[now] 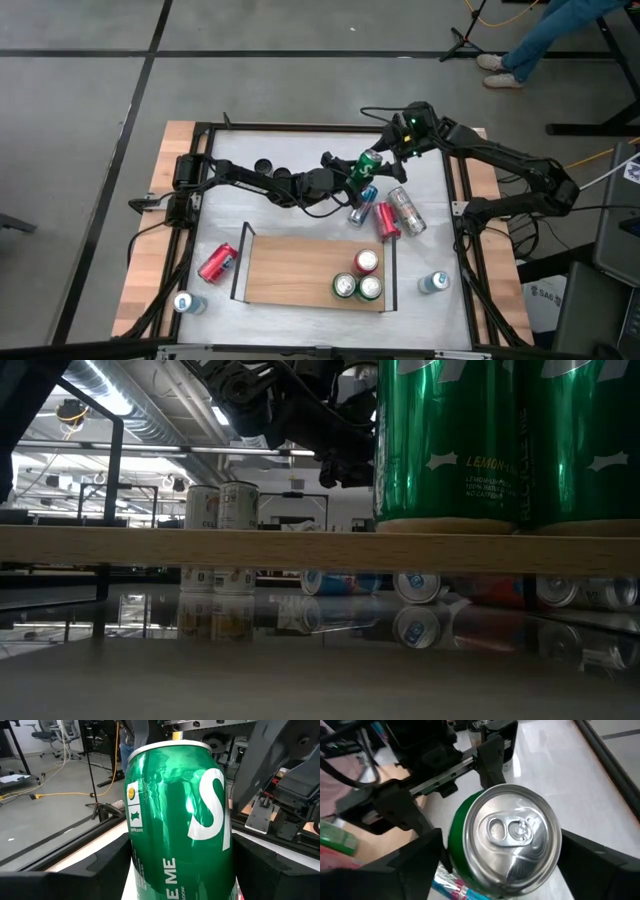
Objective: Place canned beverage on shelf
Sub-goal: Put the green soda can on the shelf aligned with the other green soda can
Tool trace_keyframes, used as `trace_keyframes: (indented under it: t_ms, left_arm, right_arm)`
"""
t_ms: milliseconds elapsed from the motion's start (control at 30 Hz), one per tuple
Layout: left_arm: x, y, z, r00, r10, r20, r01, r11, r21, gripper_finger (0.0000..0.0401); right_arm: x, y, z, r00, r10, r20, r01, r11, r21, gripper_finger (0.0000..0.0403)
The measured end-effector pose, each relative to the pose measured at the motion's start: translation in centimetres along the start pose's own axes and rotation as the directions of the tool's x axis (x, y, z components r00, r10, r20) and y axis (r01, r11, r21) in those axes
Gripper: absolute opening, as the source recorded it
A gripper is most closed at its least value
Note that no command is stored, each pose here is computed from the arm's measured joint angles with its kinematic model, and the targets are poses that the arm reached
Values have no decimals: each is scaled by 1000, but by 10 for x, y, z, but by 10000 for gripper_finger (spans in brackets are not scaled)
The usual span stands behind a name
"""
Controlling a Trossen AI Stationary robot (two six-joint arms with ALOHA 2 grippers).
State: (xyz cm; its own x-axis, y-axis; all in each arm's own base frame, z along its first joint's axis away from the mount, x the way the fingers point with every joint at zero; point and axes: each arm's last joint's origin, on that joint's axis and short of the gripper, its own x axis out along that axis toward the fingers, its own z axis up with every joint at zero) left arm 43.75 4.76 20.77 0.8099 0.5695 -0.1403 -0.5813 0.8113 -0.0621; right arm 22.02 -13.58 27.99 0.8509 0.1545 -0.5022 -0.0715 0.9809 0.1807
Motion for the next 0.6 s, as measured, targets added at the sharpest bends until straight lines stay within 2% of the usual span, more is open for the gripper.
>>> trace_keyframes:
  t_ms: [267,600]
  left_arm:
    - [0,1,-2,1000,5,-15,-4,1000,11,280]
    - [0,1,-2,1000,4,-21,-4,1000,13,318]
  right_arm:
    - [3,2,0,999,-33,-16,33,999,-11,277]
    - [4,2,0,999,-33,-17,33,999,-7,287]
